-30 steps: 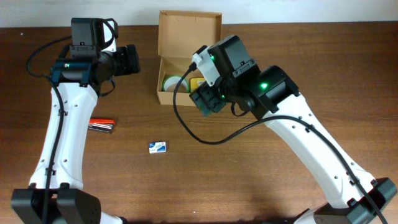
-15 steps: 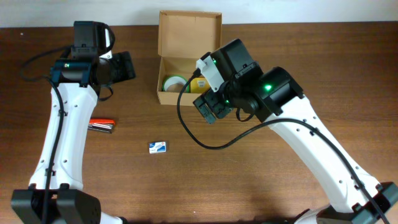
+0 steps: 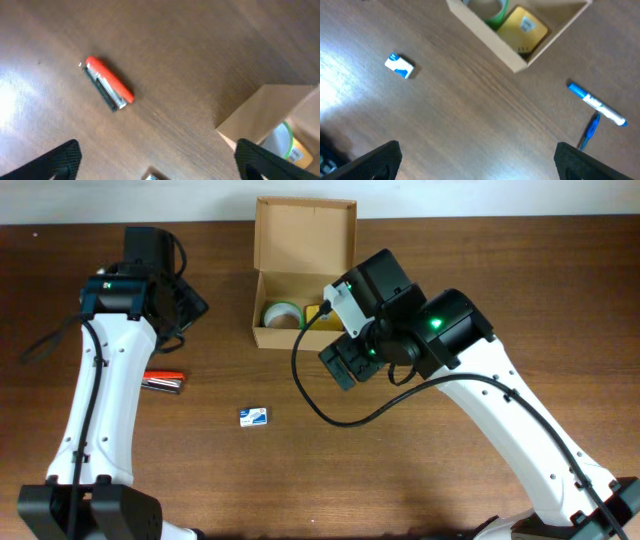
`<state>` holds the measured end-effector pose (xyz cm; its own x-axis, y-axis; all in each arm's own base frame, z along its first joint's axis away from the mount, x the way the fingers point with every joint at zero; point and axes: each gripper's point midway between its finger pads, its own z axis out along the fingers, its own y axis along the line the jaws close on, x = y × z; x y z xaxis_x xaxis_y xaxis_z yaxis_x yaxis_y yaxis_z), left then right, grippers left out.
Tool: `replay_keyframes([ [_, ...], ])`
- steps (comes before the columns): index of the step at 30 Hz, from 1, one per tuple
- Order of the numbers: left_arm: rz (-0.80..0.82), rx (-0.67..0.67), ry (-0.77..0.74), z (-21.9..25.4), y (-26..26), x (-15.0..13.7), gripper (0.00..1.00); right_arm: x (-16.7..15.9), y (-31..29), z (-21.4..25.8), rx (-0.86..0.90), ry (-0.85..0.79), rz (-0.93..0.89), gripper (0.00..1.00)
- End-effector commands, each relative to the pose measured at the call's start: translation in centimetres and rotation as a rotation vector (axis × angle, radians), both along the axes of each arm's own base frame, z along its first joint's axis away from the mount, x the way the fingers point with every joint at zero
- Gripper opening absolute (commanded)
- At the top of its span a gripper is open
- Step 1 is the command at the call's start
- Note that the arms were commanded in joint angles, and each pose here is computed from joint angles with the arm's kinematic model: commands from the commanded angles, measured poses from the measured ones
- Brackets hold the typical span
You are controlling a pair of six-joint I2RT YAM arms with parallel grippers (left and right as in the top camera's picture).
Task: Pack container
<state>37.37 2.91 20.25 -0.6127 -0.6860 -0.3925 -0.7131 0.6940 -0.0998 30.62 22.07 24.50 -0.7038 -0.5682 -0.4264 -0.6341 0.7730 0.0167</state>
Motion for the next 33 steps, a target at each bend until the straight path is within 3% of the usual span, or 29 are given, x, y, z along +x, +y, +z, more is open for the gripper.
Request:
replay_keyframes([
  [1, 0.091, -0.008, -0.042, 1.0, 0.5, -0.5, 1.0, -0.8, -0.3, 2.1, 0.043, -0.022, -0.012, 0.99],
  [12, 0.088, -0.029, -0.066, 1.1, 0.2, 0.0, 1.0, -1.9, -0.8, 1.7, 0.023, 0.018, -0.009, 0.99],
  [18, 0.372, -0.035, -0.043, 0.3, 1.6, -2.2, 1.0, -1.9, -0.9, 1.6, 0.019, 0.023, -0.009, 0.99],
  [33, 0.491, -0.07, 0.13, -6.8, 1.3, -1.5, 1.0, -1.9, -0.9, 1.6, 0.018, 0.024, -0.009, 0.99],
])
